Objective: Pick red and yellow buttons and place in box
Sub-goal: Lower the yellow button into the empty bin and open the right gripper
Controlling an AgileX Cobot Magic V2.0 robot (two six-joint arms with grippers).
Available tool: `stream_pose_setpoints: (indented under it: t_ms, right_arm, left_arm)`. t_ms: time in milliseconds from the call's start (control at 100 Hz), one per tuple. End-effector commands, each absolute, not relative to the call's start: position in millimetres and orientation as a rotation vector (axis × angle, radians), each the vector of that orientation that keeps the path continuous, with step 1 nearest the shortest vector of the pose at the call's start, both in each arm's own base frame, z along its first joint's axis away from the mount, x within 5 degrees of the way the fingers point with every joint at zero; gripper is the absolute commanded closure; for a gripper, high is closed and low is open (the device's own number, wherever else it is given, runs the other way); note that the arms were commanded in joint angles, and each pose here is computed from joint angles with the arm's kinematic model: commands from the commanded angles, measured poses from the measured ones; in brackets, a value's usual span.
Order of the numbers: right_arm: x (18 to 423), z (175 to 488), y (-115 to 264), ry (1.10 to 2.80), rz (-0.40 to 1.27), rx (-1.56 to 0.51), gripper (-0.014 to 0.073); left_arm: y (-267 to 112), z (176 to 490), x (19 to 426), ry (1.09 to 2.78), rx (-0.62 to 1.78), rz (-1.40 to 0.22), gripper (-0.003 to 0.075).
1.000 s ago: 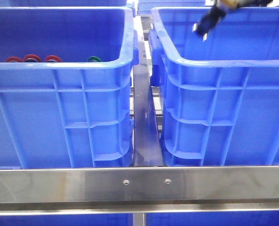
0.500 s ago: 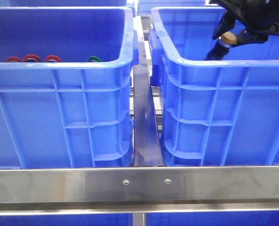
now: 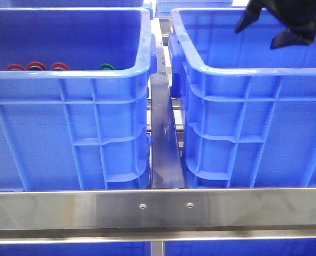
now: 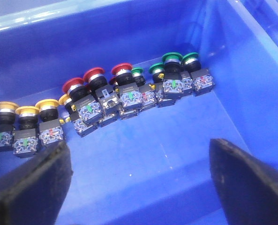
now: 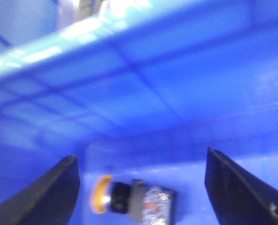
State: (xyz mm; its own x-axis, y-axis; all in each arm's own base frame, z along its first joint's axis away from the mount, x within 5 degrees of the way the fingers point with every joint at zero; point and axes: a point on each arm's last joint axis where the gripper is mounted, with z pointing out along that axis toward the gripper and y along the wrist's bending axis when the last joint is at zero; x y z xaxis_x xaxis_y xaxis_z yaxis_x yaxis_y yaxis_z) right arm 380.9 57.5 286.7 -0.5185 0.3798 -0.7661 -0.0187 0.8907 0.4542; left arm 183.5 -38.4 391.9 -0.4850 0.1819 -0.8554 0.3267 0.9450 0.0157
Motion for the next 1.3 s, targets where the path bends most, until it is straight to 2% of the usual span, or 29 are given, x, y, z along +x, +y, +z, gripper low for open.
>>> stream_pose_setpoints:
  t_ms: [0, 230, 560, 790, 980, 1290]
  right_arm:
    - [365, 336, 53, 1.937, 0.525, 0.223, 0.0019]
    - [318, 381, 51, 1.851, 0.478, 0.066, 0.0025]
    - [221, 397, 39, 1.751, 0.359, -0.067, 0.0025]
    - [161, 394, 33, 1.682, 0.286, -0.155, 0.0025]
    - [128, 383, 29, 1.647, 0.239, -0.201, 0.0025]
    - [119, 358, 15, 1.7, 0.154, -0.117, 0.0025]
  left_arm:
    - [-37, 408, 183, 1.989, 0.318, -0.181, 0.0151]
    - [-37, 408, 183, 1.986, 0.317, -0.181, 0.0151]
    - [-37, 408, 184, 1.984, 0.316, -0.18, 0.0151]
    - [-37, 408, 184, 1.984, 0.316, -0.18, 0.0151]
    - [-37, 408, 184, 1.984, 0.315, -0.181, 0.0151]
    - [-37, 408, 184, 1.984, 0.313, -0.182, 0.0151]
